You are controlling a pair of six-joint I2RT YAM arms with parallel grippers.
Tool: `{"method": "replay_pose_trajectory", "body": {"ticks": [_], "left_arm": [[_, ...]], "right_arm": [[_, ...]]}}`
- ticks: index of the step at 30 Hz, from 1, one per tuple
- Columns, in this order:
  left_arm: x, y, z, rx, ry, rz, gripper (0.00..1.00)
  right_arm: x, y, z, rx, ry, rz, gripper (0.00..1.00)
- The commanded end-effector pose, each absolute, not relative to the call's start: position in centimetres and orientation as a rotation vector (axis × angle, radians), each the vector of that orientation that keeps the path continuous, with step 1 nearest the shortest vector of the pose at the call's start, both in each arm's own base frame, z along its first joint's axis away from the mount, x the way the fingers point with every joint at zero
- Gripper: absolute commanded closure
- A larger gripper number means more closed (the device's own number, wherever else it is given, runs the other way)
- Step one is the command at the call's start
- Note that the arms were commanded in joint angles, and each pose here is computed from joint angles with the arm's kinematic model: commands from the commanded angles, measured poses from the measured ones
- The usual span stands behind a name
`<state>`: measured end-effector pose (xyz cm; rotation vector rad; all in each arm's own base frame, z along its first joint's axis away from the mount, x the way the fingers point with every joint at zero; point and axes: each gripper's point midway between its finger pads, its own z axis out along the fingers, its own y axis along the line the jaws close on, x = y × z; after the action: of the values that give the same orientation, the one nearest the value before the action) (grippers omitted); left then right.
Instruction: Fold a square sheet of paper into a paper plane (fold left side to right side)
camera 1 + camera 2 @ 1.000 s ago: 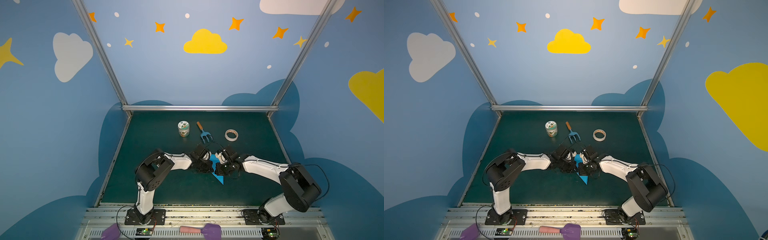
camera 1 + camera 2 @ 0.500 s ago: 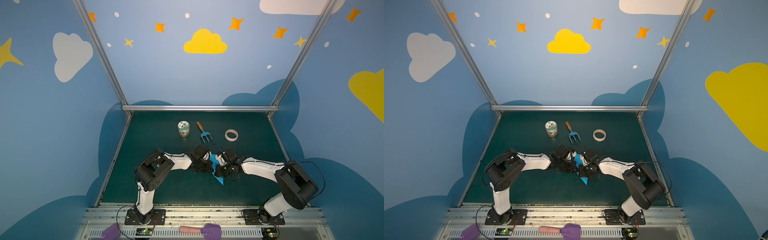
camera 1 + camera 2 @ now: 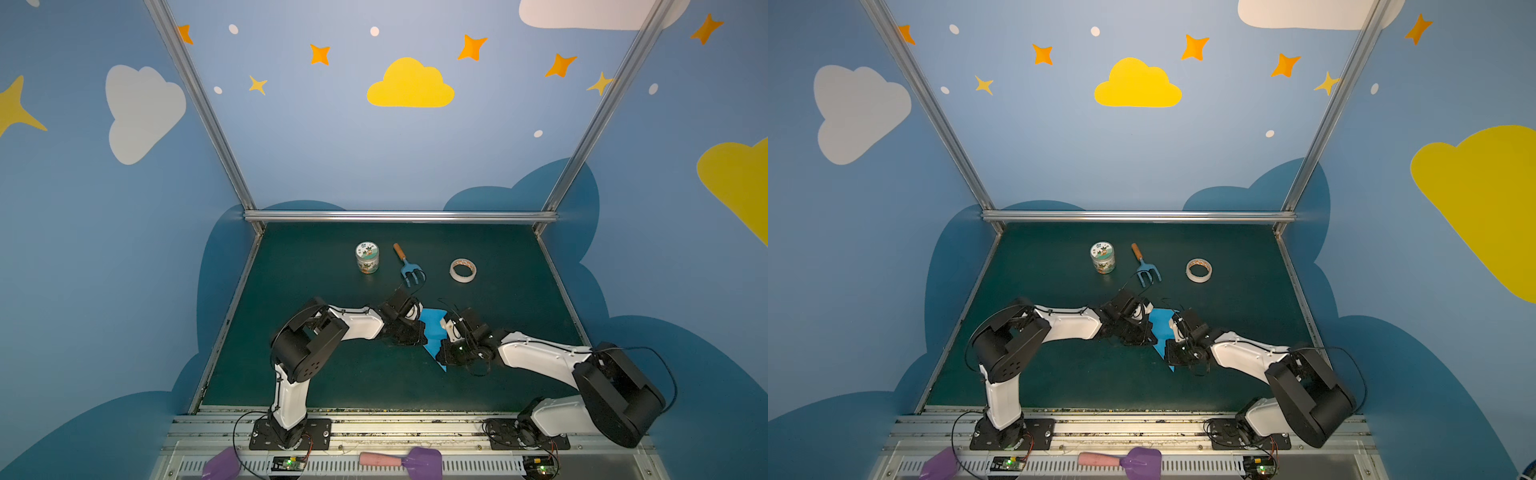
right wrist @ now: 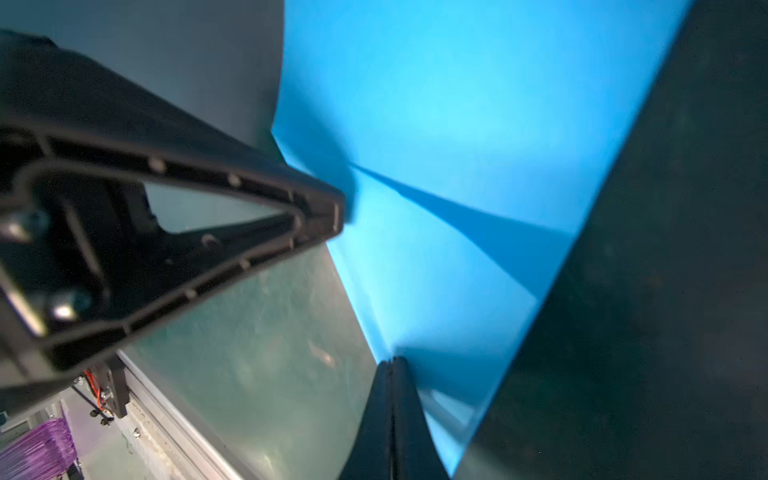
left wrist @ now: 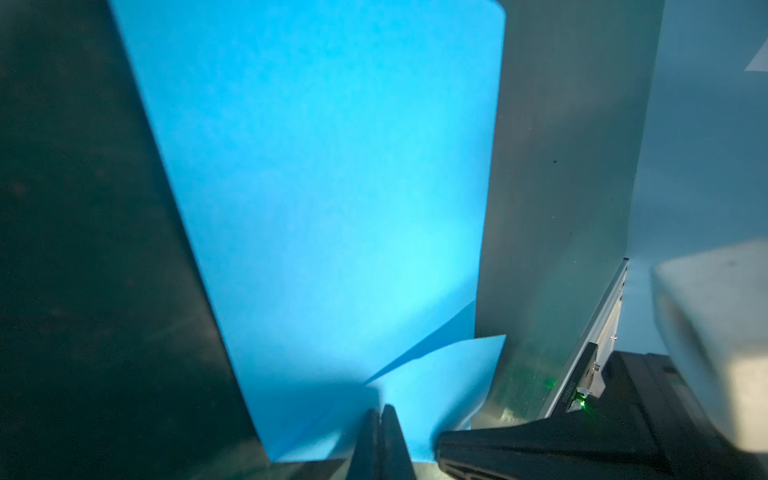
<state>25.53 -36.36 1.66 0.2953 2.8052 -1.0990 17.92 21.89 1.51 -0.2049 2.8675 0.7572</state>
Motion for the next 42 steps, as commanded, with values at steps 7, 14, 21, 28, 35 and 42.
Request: {"method": "replay_pose_trajectory", "body": {"ticks": [7,14,21,28,35,42], "left_arm": [[24.4,-33.8,-2.0,0.234,2.920,-0.928,0.96],[24.8,-33.6,-1.9,0.195,2.915,-0.938,0.96],[24.7,-33.4,-2.1,0.188,2.921,-0.940,0.96],[24.6,-33.4,-2.0,0.158,2.917,-0.949,0.96],[24.6,-33.2,-1.9,0.059,2.915,-0.955,0.96],[24.6,-33.1,-1.5,0.012,2.901,-0.969,0.96]], "right_arm": [[11.2,16.0,-2.7,0.043,3.121,0.528,1.00],[9.3,14.3,-2.8,0.141,3.130,0.505,1.00],[10.8,14.4,0.5,0.123,3.023,0.548,1.00],[16.0,18.4,6.4,0.035,2.844,0.714,1.00],[20.6,23.6,6.6,-0.083,2.853,0.780,1.00],[20.8,23.1,1.8,-0.024,2.930,0.698,1.00]]}}
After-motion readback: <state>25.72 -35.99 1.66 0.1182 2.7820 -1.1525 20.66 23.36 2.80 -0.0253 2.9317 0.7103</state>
